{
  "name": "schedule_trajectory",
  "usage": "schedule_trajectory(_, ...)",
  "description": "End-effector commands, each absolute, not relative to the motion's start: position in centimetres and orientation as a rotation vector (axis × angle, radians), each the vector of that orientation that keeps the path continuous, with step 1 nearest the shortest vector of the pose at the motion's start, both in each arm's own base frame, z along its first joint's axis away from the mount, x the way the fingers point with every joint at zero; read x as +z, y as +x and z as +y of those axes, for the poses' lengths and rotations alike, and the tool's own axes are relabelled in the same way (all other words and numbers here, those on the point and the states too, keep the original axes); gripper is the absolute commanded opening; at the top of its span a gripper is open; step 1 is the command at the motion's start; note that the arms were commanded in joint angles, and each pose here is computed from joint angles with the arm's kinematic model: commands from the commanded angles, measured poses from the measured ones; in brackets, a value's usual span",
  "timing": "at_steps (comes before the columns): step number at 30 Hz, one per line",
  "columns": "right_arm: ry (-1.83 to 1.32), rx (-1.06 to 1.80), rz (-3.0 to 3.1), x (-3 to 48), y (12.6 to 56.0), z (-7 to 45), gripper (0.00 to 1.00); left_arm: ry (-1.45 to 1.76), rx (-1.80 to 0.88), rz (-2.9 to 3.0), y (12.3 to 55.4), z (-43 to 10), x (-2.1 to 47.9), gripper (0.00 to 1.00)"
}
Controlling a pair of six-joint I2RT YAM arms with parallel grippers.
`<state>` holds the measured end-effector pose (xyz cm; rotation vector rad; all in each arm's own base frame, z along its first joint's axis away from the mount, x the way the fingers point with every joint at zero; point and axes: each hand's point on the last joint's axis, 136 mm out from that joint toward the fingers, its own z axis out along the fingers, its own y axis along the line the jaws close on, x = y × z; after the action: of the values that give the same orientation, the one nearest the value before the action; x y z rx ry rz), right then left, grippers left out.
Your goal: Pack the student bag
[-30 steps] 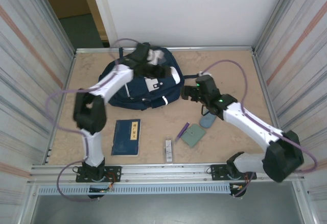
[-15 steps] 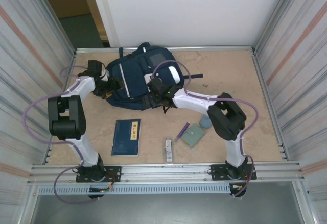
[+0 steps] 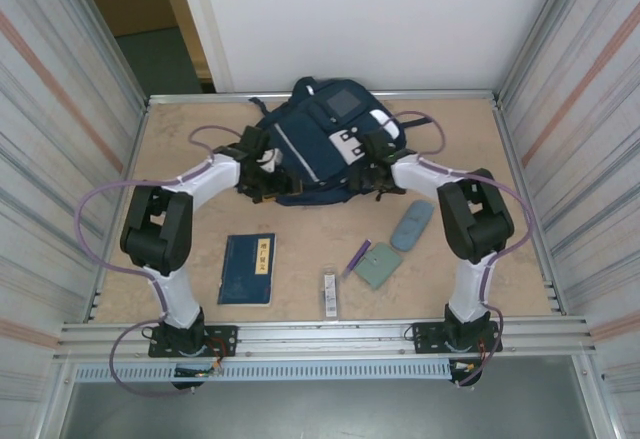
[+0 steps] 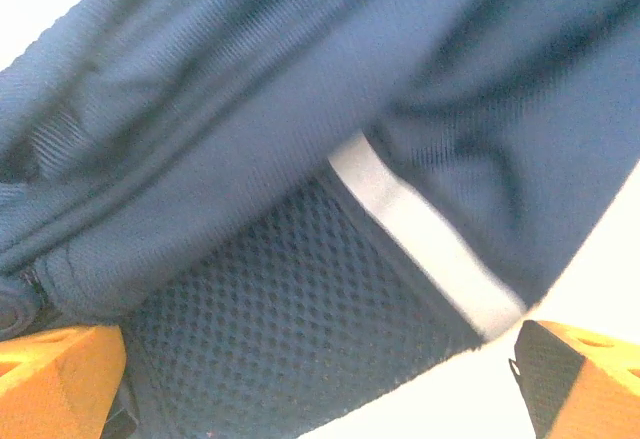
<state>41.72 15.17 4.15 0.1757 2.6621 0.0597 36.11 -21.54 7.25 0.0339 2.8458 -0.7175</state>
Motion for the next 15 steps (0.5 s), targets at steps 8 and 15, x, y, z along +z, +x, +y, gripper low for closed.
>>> schedule_trajectory(8,0.132,0.476,2.678,9.4,39.7,16.4,1.00,-0.143,-0.747,2.739,35.9,-19.0,12.7,0.76)
schedule_trajectory(15,0.007,0.671,2.717,9.9,36.7,19.4,0.82,-0.344,-0.740,2.713,40.3,-15.9,9.6,0.67)
